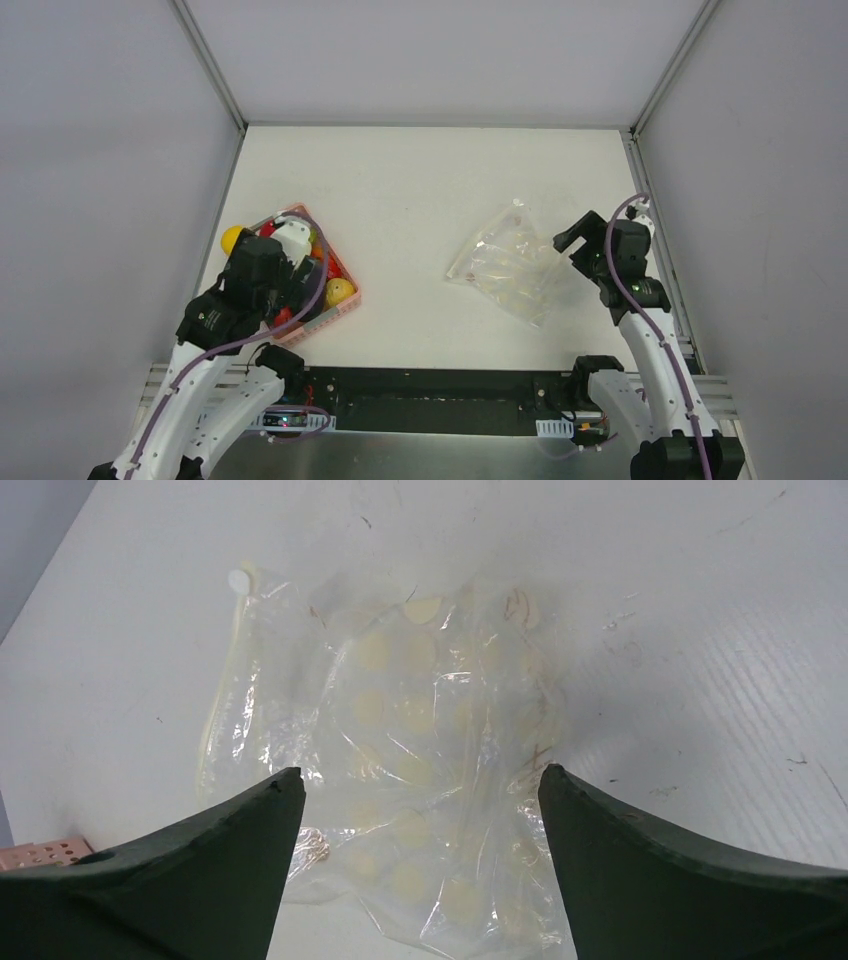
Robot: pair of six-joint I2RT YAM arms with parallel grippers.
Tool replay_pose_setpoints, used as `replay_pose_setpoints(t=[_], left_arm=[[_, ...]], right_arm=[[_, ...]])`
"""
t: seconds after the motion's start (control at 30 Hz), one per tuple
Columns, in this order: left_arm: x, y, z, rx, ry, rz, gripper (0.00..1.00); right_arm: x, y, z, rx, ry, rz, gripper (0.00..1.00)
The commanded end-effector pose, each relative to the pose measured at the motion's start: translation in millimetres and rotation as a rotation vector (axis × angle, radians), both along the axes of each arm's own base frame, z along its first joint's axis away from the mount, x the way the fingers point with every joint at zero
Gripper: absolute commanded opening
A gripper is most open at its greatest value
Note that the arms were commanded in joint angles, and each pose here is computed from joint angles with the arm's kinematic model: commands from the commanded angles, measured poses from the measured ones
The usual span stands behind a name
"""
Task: Open the zip-top bag and remove the fake food
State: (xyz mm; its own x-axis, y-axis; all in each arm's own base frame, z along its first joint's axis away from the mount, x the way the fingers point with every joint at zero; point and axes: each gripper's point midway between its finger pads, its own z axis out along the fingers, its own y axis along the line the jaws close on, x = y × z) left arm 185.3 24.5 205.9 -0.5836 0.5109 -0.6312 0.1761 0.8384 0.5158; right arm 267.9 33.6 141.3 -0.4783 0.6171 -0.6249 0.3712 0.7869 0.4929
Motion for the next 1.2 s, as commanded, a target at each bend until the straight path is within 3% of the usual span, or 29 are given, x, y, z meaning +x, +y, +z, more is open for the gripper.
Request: replay_pose_setpoints(t=[0.0, 0.1, 0.17, 0.4, 0.67, 0.87, 1.17], left_arm=[[-8, 3, 30, -0.087, -0.102, 0.046, 0.87], [-9, 12, 60, -0.175, -0.262, 0.149, 0.87], [-12, 19, 79, -0.241, -0.375, 0.207, 0.98], [-44, 44, 140, -0.391, -0.681, 0.291, 0.99], [-98, 87, 194, -0.492, -0.982, 0.413, 0.99], [-115, 99, 198, -0.554, -1.106, 0.454, 0.99], [-124, 111, 190, -0.591, -1.175, 0.534, 0.99]], right_arm=[[0, -20, 36, -0.077, -0.068, -0.075, 0.92], [-4, -34, 64, -0.130, -0.127, -0.129, 0.97], [-8, -43, 86, -0.174, -0.182, -0.158, 0.99], [-35, -80, 163, -0.337, -0.360, -0.288, 1.00], [-69, -96, 222, -0.376, -0.550, -0.376, 1.00], [-83, -97, 239, -0.355, -0.642, -0.401, 1.00], [-83, -93, 234, -0.325, -0.658, -0.388, 1.00]])
